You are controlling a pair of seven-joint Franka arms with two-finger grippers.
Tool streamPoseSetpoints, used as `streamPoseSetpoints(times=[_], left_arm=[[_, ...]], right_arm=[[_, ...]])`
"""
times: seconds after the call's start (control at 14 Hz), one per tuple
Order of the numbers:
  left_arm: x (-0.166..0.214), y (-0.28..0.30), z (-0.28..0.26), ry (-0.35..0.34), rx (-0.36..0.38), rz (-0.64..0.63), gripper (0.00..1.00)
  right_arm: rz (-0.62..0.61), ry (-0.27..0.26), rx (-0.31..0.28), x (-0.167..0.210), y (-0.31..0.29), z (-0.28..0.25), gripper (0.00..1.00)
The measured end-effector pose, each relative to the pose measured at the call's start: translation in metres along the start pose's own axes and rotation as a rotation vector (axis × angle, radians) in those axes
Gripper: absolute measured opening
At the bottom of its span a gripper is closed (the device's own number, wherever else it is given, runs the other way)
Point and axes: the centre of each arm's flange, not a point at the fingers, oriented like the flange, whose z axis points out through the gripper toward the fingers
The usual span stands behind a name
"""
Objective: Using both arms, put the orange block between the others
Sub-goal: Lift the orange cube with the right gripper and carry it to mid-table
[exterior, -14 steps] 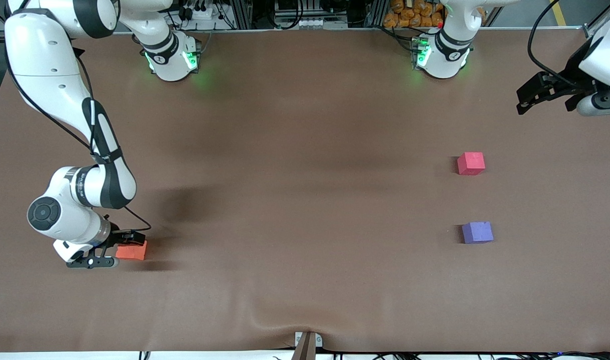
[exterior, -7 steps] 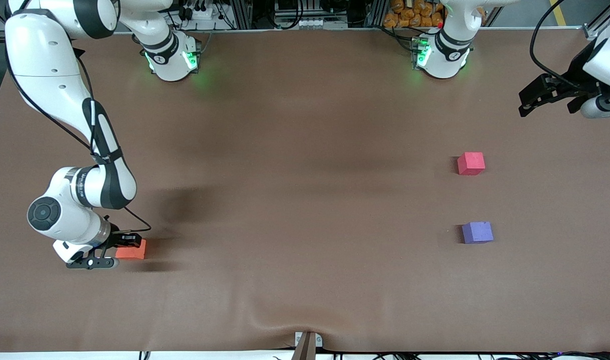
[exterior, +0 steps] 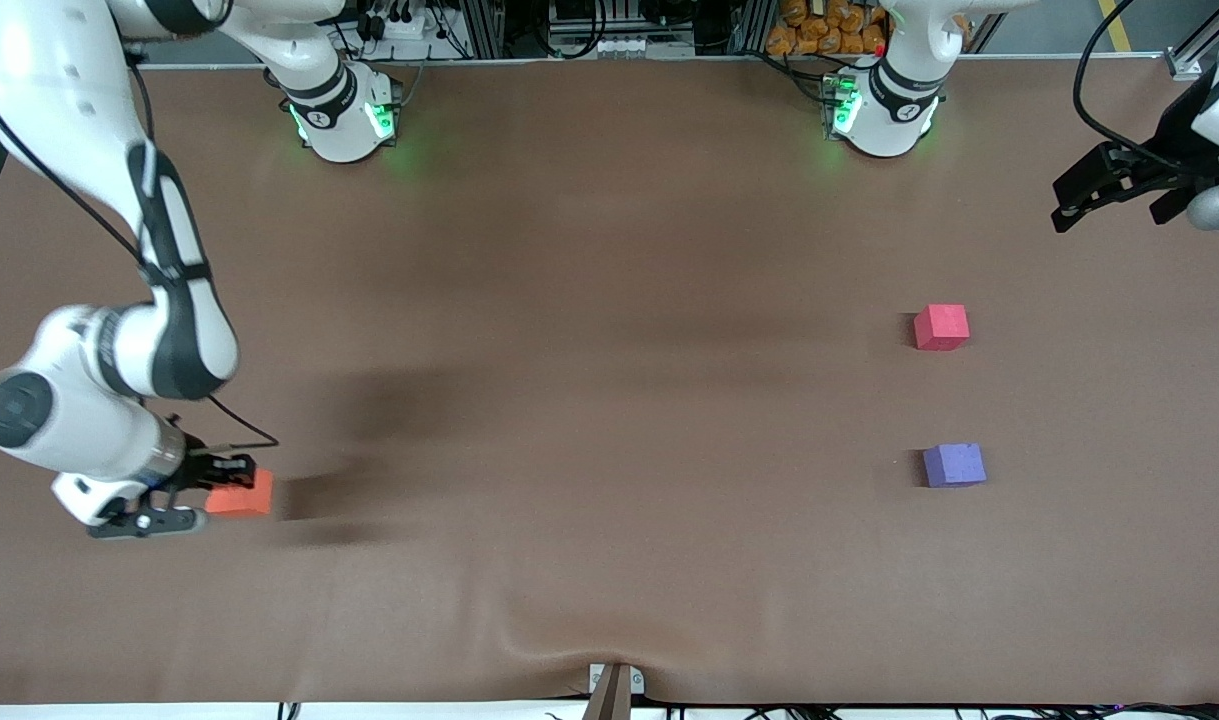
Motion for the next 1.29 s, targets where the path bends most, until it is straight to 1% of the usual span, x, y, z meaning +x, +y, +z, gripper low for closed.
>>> streamPoseSetpoints(times=[0.21, 0.43, 0.57, 0.64, 0.71, 0.79, 0.86, 0.93, 1.07, 1.29], left_arm=[[0.000, 0.000, -0.003, 0.007, -0.001, -0.001, 1.00], [0.003, 0.000, 0.000, 0.000, -0.001, -0.001, 1.00], [0.004, 0.000, 0.003, -0.003, -0.001, -0.001, 1.00], [0.005, 0.000, 0.003, -0.003, -0.001, -0.001, 1.00], [0.005, 0.000, 0.003, -0.004, -0.001, -0.001, 1.00], [0.006, 0.000, 0.004, -0.004, -0.002, -0.001, 1.00], [0.006, 0.000, 0.004, -0.003, -0.002, -0.002, 1.00], [0.007, 0.000, 0.005, -0.002, -0.002, -0.002, 1.00], [0.010, 0.000, 0.007, 0.000, -0.004, -0.002, 1.00], [0.013, 0.000, 0.011, -0.004, -0.004, 0.002, 1.00]], right_arm=[[-0.009, -0.027, 0.012, -0.019, -0.007, -0.070, 0.47], [-0.036, -0.031, 0.019, -0.037, -0.007, -0.124, 0.47], [-0.064, -0.015, 0.040, -0.046, -0.018, -0.151, 0.47], [-0.089, -0.004, 0.062, -0.046, -0.036, -0.158, 0.47], [-0.121, 0.001, 0.096, -0.045, -0.063, -0.158, 0.47], [-0.159, 0.007, 0.140, -0.044, -0.098, -0.156, 0.47], [-0.206, 0.015, 0.172, -0.044, -0.139, -0.150, 0.47], [-0.251, 0.018, 0.186, -0.045, -0.179, -0.140, 0.47], [-0.308, 0.001, 0.194, -0.050, -0.244, -0.110, 0.47], [-0.321, -0.016, 0.202, -0.063, -0.325, -0.070, 0.47]])
